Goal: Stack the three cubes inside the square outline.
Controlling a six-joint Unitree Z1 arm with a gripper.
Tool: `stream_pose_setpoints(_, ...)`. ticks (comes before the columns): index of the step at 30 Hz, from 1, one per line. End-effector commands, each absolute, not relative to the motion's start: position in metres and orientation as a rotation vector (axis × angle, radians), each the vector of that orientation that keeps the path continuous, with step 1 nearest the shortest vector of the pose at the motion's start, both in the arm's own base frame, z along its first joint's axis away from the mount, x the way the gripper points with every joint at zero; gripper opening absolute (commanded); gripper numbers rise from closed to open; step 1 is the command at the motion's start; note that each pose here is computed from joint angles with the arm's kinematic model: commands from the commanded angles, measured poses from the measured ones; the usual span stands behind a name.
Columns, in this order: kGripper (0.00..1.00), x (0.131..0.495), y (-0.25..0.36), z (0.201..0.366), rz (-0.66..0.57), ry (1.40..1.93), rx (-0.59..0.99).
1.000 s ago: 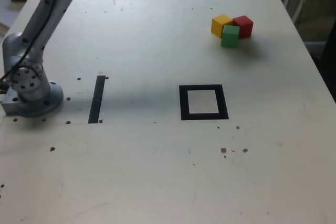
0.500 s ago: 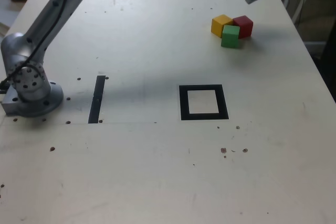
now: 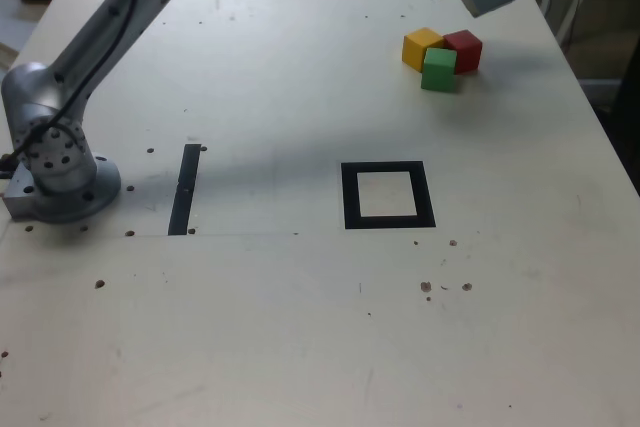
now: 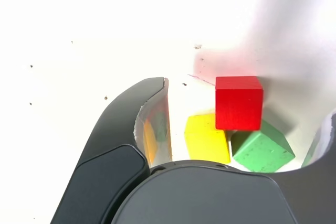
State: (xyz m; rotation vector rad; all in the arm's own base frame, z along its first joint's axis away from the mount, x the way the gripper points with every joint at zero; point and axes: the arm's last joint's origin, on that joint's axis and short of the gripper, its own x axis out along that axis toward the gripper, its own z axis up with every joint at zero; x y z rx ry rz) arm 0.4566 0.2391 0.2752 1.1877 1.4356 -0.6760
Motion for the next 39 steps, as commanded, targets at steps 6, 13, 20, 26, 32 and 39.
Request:
stream_pose_setpoints(6,0.99,0.455,0.233,0.270,-0.723,1.475,1.175)
stream_pose_setpoints(13,0.99,0.457,0.223,0.258,-0.788,1.527,1.171)
stream_pose_setpoints(20,0.98,0.468,0.223,0.249,-0.781,1.518,1.184)
stream_pose_setpoints(26,0.97,0.476,0.223,0.242,-0.771,1.506,1.197)
stream_pose_setpoints(32,0.97,0.479,0.224,0.235,-0.776,1.508,1.195)
stream_pose_setpoints(39,0.96,0.482,0.226,0.230,-0.777,1.510,1.193)
